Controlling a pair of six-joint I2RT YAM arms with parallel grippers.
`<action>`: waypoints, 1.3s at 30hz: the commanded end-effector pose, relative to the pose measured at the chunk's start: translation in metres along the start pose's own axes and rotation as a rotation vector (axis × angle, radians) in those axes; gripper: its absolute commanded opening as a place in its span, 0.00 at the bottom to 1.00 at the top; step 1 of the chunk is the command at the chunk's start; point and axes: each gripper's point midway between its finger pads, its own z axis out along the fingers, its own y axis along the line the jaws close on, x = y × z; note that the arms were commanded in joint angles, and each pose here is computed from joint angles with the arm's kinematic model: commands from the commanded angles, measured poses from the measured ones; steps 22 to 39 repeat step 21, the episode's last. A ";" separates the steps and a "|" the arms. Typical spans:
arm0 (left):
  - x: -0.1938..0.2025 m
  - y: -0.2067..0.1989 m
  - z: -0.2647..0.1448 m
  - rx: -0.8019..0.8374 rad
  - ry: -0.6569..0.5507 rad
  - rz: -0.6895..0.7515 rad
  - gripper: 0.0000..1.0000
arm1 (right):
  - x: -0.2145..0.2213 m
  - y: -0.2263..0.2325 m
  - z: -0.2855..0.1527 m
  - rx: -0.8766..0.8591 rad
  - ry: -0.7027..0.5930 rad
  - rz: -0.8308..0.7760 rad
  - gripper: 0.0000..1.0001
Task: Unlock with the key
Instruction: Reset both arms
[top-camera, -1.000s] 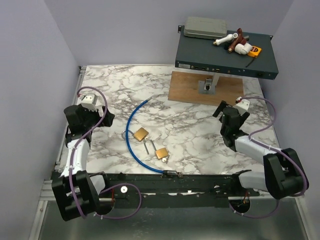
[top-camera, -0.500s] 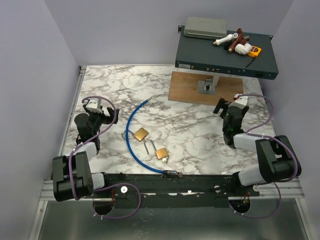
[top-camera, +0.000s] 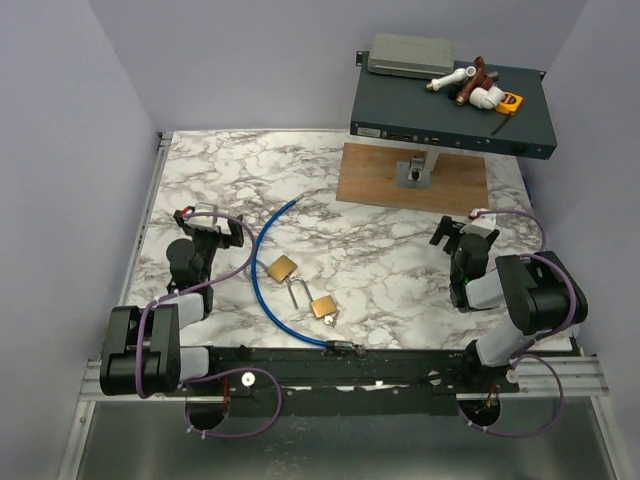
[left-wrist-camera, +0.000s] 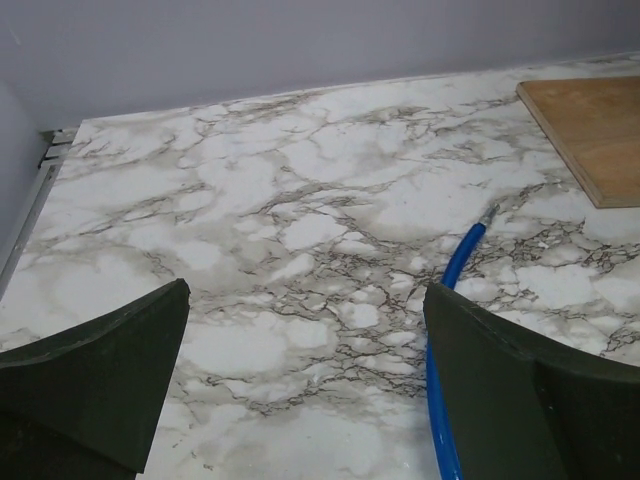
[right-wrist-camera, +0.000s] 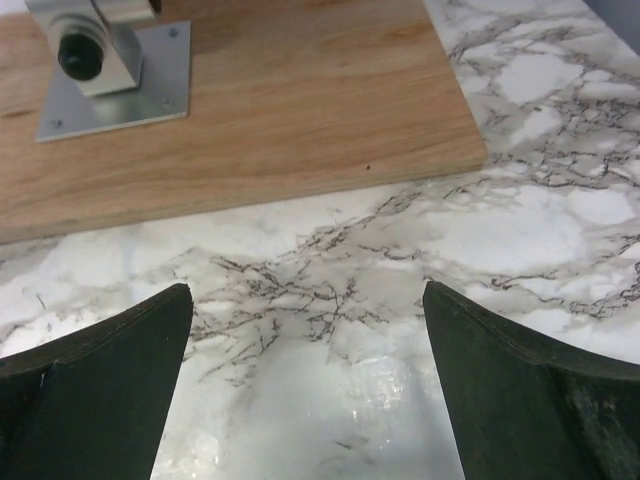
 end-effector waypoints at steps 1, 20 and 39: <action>0.001 0.012 -0.003 -0.069 0.006 0.004 0.99 | -0.026 0.008 0.003 -0.047 -0.107 0.047 1.00; -0.001 0.017 -0.002 -0.102 -0.004 0.003 0.98 | -0.029 0.009 -0.001 -0.058 -0.131 0.041 1.00; -0.001 0.017 -0.002 -0.102 -0.004 0.002 0.99 | -0.029 0.008 -0.001 -0.057 -0.131 0.041 1.00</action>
